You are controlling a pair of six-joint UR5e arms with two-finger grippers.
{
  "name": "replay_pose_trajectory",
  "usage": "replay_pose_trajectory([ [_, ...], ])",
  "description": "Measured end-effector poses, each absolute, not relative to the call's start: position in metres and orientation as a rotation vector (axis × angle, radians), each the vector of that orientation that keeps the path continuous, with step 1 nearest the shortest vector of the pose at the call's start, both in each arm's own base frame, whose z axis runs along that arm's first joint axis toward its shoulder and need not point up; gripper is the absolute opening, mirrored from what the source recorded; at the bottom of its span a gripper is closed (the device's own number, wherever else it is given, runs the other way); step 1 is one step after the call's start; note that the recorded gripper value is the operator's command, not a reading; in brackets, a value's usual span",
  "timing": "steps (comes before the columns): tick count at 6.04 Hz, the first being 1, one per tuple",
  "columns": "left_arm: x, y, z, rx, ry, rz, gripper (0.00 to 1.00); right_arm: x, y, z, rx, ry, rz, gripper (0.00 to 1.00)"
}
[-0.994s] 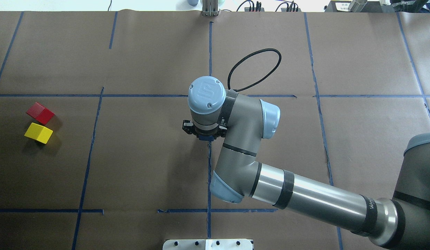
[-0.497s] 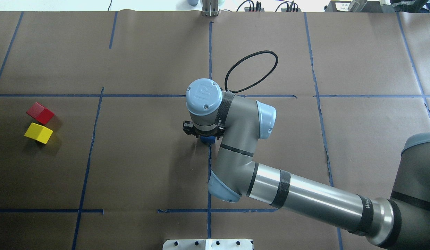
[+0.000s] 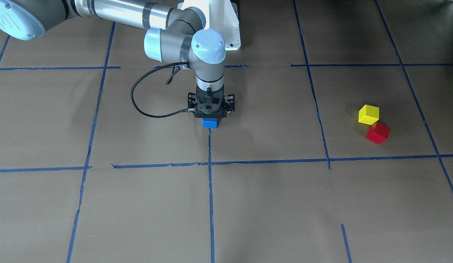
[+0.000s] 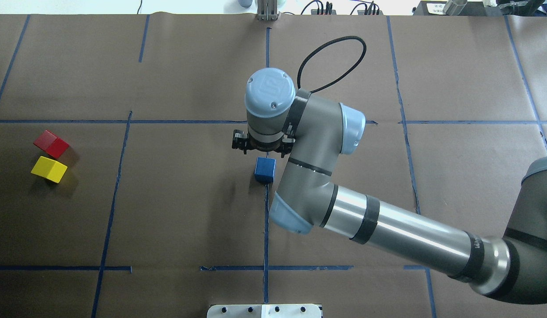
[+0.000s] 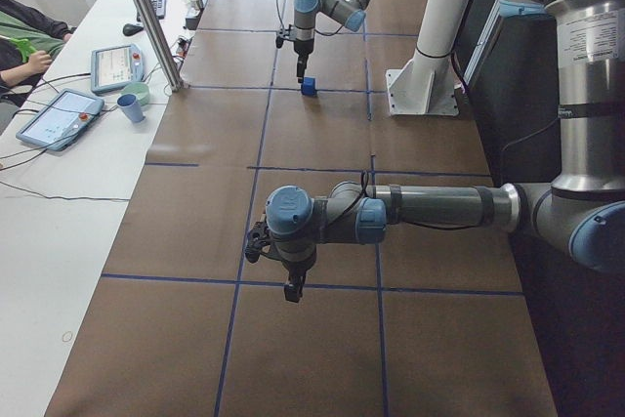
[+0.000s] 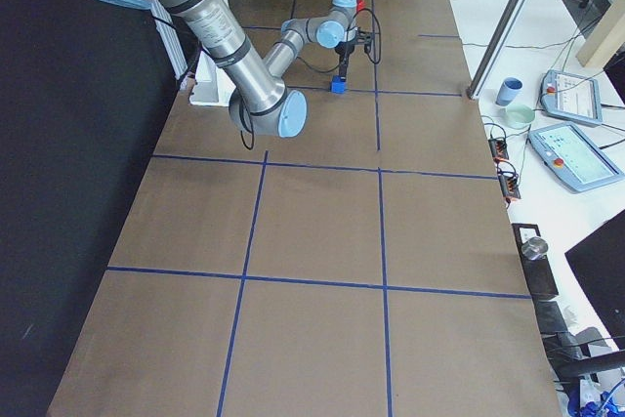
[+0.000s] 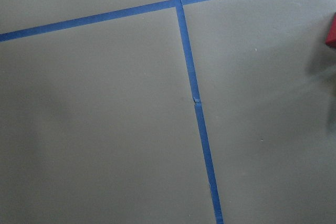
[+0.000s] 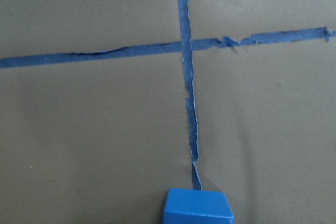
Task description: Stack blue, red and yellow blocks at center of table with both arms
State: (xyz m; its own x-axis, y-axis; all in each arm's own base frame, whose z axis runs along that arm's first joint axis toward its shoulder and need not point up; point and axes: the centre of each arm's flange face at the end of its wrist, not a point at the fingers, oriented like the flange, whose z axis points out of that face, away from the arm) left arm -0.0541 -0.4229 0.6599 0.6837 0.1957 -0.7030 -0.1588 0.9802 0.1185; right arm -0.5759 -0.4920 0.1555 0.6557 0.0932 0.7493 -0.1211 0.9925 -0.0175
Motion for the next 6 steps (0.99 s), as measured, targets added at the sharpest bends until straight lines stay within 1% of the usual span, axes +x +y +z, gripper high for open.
replay_pose_trajectory([
  [1,-0.054,-0.424,0.658,0.055,0.792,0.201,1.0,-0.526,-0.534,0.162,0.037,-0.862,0.108,1.0],
  [2,-0.054,-0.432,0.65,0.084,0.789,0.213,1.0,-0.464,-0.575,0.193,0.049,-0.852,0.064,1.0],
  [3,-0.053,-0.449,0.633,0.145,0.781,0.238,1.0,-0.387,-0.606,0.245,0.079,-0.831,-0.01,1.0],
  [4,-0.052,-0.467,0.618,0.2,0.775,0.262,1.0,-0.304,-0.622,0.304,0.119,-0.81,-0.09,1.0],
  [5,-0.051,-0.482,0.609,0.23,0.773,0.276,1.0,-0.216,-0.623,0.366,0.157,-0.794,-0.174,1.0],
  [6,-0.05,-0.492,0.602,0.25,0.773,0.288,1.0,-0.126,-0.607,0.438,0.186,-0.773,-0.261,1.0],
])
